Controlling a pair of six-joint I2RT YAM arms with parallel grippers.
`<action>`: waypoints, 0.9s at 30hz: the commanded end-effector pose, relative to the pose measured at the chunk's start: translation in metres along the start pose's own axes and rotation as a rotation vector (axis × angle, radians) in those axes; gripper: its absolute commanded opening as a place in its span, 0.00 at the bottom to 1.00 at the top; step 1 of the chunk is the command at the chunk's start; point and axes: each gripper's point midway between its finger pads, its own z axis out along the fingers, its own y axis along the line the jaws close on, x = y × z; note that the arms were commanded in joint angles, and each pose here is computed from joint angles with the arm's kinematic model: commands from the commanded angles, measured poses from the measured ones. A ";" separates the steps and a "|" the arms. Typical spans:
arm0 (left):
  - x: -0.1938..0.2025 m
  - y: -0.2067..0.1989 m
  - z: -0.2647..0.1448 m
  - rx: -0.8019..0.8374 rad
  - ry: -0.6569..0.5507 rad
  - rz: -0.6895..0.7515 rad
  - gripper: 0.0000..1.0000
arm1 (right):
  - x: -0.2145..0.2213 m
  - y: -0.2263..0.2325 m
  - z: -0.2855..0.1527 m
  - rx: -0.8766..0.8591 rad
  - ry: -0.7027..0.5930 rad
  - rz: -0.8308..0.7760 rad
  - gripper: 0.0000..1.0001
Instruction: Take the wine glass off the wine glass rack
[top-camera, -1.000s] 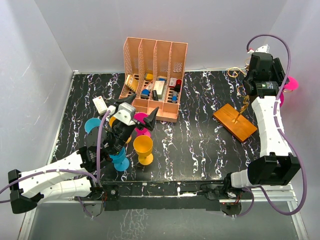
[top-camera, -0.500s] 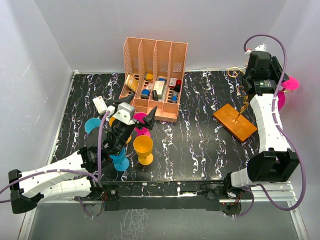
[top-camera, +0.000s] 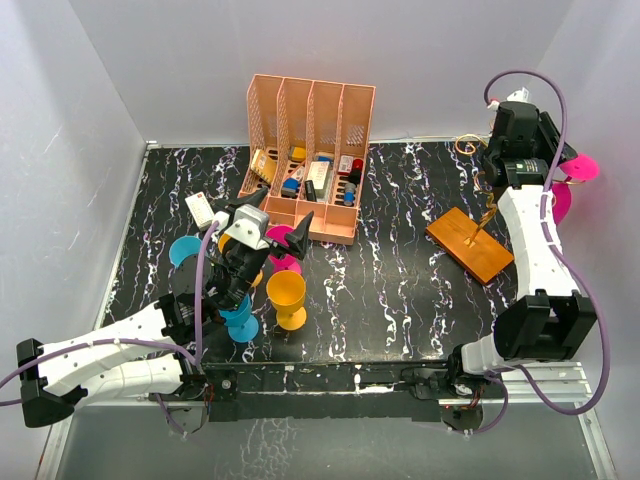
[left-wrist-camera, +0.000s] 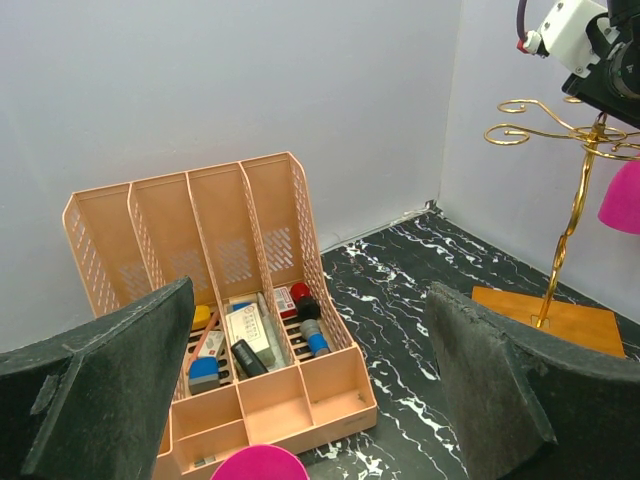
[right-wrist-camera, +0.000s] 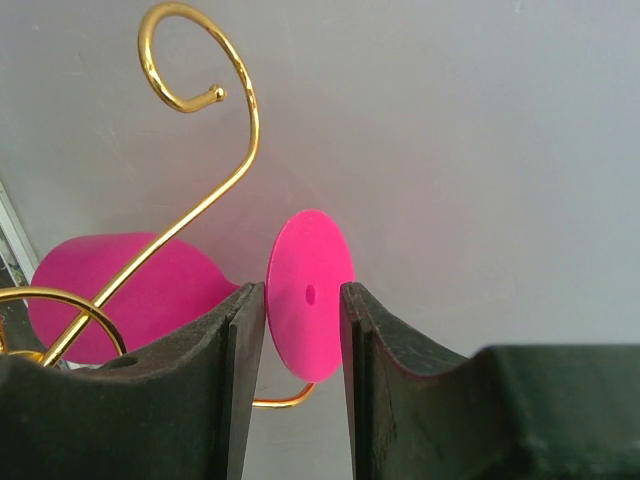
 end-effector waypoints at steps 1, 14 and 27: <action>-0.017 0.007 -0.004 -0.020 -0.055 -0.029 0.97 | 0.001 -0.008 0.003 0.043 0.002 0.028 0.40; -0.021 0.009 -0.006 -0.026 -0.070 -0.035 0.97 | 0.003 -0.012 0.007 0.058 0.015 0.026 0.34; -0.019 0.005 -0.006 -0.017 -0.065 -0.029 0.97 | 0.006 -0.029 -0.003 0.085 0.005 0.022 0.16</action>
